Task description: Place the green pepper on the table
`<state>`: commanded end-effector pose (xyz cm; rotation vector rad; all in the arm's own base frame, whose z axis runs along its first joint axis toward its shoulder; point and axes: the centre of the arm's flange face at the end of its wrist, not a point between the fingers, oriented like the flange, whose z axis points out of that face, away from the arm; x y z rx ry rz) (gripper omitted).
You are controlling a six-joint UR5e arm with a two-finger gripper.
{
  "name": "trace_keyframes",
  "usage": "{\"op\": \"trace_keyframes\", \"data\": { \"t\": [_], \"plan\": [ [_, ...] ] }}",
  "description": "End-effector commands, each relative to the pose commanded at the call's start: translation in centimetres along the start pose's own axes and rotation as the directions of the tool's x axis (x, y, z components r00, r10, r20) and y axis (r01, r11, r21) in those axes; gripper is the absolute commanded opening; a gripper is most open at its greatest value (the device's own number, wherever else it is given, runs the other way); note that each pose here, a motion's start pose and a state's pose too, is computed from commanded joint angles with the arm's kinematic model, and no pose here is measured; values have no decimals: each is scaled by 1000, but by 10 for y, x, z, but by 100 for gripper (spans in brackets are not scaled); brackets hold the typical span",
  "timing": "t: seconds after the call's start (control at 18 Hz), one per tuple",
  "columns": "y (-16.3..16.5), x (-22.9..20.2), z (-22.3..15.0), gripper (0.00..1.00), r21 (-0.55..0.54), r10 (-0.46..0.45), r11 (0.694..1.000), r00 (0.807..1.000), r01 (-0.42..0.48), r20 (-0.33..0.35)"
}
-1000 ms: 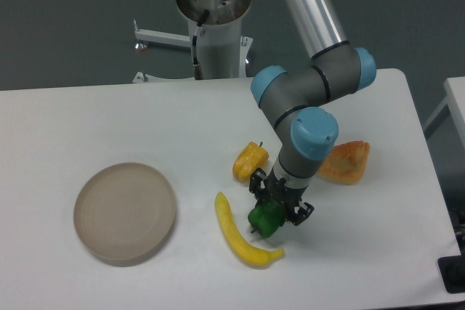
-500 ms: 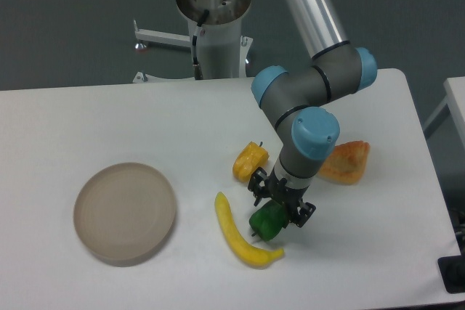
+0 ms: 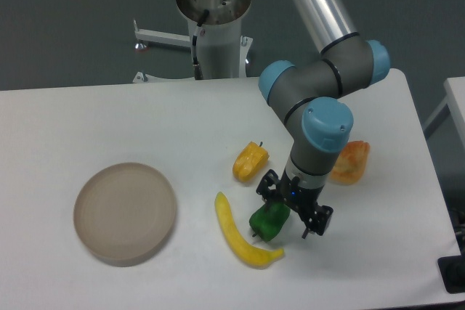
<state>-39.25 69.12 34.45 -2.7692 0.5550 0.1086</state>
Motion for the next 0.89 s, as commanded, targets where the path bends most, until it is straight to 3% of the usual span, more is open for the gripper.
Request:
{"op": "trace_keyframes", "data": {
  "t": [0.28,0.89],
  "plan": [
    [-6,-21,-6,100,-71,28,997,996,-22,85],
    [-8,-26,-9,100,-80,34,996,994,-25,106]
  ]
}}
